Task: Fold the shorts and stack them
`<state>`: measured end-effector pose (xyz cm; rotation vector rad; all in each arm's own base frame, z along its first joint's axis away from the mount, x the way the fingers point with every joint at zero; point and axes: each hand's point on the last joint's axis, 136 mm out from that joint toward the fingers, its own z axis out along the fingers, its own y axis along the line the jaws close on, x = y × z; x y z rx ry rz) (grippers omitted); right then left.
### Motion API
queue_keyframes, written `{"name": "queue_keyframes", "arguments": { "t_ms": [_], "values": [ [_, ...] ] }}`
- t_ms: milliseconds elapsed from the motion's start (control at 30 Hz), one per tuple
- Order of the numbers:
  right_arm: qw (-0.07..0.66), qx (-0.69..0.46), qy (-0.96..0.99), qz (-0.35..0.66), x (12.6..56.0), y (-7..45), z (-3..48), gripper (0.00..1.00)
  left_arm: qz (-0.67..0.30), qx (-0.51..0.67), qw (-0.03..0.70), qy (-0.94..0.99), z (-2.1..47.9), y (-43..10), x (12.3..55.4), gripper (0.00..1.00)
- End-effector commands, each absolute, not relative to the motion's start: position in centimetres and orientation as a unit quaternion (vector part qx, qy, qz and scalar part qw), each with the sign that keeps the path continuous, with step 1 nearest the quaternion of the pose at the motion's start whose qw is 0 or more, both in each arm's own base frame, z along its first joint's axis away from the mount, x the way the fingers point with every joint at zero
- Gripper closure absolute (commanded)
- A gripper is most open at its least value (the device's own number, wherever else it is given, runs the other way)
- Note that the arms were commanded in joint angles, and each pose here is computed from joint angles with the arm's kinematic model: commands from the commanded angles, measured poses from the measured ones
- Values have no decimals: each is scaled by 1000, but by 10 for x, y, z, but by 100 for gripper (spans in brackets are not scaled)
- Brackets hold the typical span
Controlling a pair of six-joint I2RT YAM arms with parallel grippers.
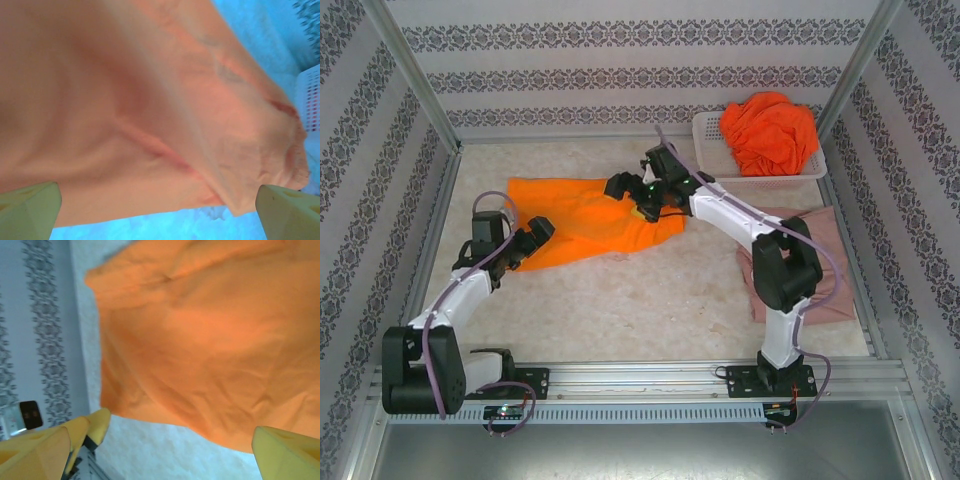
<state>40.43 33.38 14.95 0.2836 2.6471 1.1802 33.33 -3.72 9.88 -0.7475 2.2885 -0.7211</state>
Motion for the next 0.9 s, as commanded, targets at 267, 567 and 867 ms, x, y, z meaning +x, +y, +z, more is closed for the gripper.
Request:
{"name": "queue_keyframes", "arguments": {
  "t_ms": [267,567,867],
  "values": [
    [83,143,934,315,415,282,60,7,-221,-300,264,890,41,-24,317,0],
    [79,163,936,301,430,239,44,7,-204,-337,246,886,23,0,299,0],
    [44,168,926,335,415,238,48,7,-223,-338,260,877,46,4,301,0]
  ]
}}
